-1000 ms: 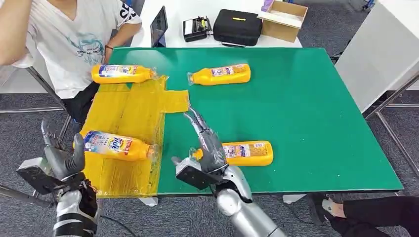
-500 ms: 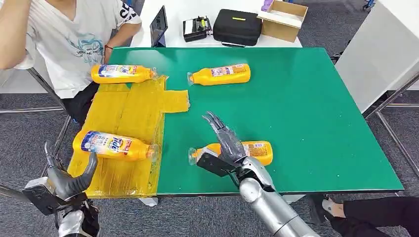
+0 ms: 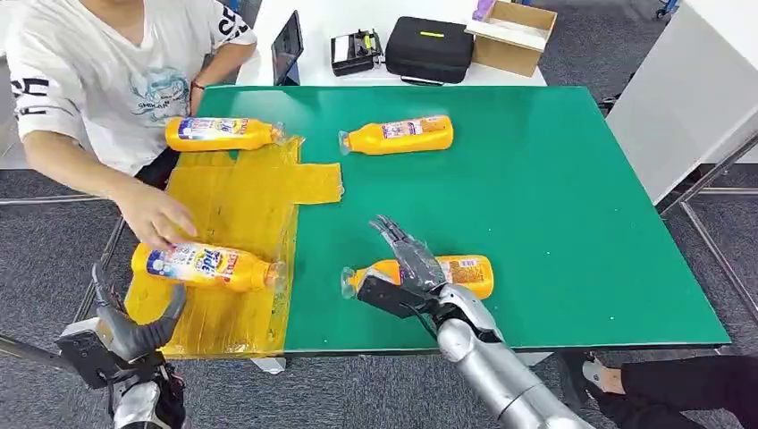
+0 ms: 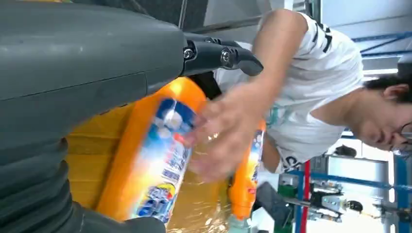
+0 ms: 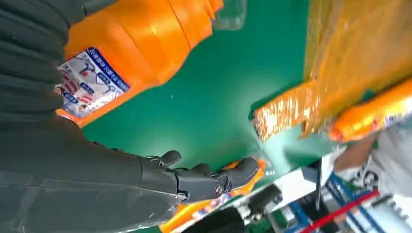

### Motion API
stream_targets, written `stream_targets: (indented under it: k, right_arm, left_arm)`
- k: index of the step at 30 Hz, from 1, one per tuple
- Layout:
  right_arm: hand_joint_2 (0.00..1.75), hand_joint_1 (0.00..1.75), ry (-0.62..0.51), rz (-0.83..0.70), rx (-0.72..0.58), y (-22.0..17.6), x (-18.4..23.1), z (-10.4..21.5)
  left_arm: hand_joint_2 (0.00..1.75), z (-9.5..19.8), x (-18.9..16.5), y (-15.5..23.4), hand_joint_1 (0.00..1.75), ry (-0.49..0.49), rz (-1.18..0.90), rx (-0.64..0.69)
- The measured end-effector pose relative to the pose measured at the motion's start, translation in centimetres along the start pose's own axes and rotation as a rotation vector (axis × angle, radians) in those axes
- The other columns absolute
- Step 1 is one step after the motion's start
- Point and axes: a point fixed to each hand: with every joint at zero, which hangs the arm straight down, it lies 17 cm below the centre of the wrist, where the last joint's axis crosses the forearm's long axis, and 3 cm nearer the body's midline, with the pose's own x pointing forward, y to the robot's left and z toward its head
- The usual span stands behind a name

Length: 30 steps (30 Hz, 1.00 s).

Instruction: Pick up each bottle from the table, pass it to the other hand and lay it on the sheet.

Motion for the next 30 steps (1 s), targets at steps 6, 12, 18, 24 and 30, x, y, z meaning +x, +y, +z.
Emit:
stream_targets:
  k: [6, 12, 18, 24, 30]
  right_arm:
    - [1.75, 0.00, 0.042, 0.050, 0.071, 0.1, -2.0, 0.3]
    - [1.75, 0.00, 0.098, 0.082, 0.139, 0.1, -4.7, 1.4]
    - [1.75, 0.00, 0.145, 0.101, 0.231, 0.7, -7.1, 3.1]
    - [1.75, 0.00, 0.165, 0.125, 0.267, 0.8, -8.5, 4.1]
    - [1.75, 0.00, 0.171, 0.136, 0.285, 1.1, -8.9, 4.6]
  left_arm:
    - [1.75, 0.5, -1.0, -0.4, 0.00, 0.026, -0.010, -0.020]
    - [1.75, 1.0, -1.5, -1.1, 0.00, 0.038, -0.014, -0.053]
    - [1.75, 1.3, -1.8, -1.9, 0.00, 0.046, -0.022, -0.078]
    - [1.75, 1.4, -2.1, -2.2, 0.00, 0.054, -0.026, -0.088]
    - [1.75, 1.4, -2.1, -2.5, 0.00, 0.054, -0.026, -0.093]
